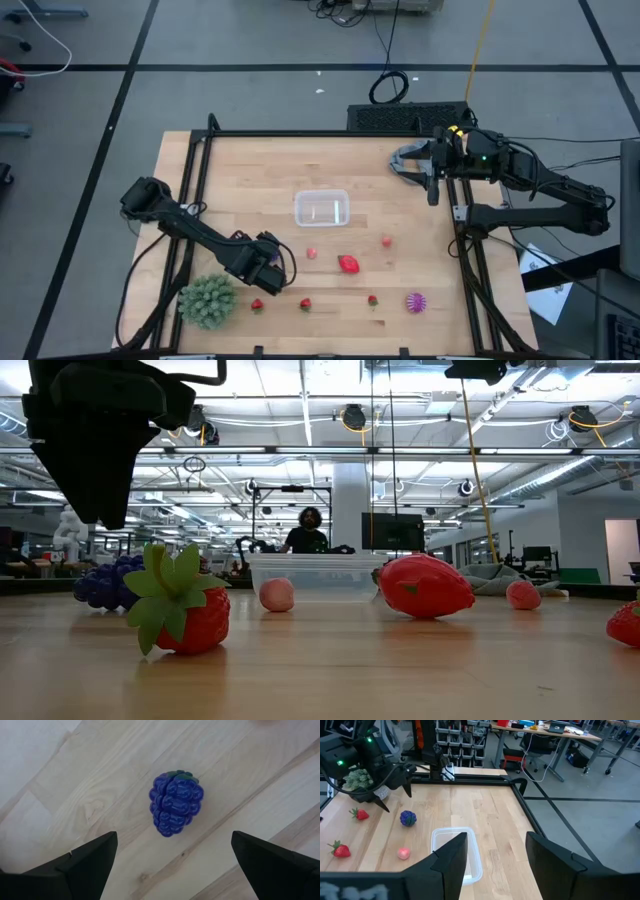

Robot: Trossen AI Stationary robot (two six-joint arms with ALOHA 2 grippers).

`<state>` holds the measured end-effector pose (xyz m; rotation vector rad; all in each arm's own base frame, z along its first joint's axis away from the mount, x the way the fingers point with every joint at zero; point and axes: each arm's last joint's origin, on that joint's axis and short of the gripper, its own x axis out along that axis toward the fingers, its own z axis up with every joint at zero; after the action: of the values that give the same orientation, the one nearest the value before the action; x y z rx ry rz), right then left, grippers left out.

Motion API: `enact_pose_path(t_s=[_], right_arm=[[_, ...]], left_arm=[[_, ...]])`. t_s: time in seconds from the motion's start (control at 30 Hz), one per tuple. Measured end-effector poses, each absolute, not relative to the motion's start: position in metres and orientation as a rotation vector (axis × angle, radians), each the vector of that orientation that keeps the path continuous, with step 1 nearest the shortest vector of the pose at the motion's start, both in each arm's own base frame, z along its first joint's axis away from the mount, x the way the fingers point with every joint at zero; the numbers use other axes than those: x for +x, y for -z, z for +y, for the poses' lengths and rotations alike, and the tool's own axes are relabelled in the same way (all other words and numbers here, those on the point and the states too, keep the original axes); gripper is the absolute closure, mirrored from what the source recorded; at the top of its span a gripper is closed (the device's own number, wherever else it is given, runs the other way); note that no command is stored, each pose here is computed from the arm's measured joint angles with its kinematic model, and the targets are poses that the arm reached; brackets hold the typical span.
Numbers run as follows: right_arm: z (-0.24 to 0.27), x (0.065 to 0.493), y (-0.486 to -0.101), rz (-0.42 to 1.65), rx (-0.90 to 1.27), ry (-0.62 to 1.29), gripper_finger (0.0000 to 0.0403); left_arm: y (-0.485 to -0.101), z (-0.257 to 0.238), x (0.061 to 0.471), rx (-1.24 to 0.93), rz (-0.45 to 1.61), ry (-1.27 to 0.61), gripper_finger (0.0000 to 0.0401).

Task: Pick and placing Produce into tupperware
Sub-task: Put the grape into the transparent bin

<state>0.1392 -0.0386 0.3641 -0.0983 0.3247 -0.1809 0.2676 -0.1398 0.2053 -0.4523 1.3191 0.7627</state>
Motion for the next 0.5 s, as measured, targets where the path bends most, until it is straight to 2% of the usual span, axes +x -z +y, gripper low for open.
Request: enact_pose_path(t_s=[0.5], right_arm=[[-0.0386,0.1391,-0.3639,0.327,-0.098,0.181,0.0211]], left_arm=[[-0.203,-0.1428,0.2723,-0.457,1.309,-0.712,0.0004]])
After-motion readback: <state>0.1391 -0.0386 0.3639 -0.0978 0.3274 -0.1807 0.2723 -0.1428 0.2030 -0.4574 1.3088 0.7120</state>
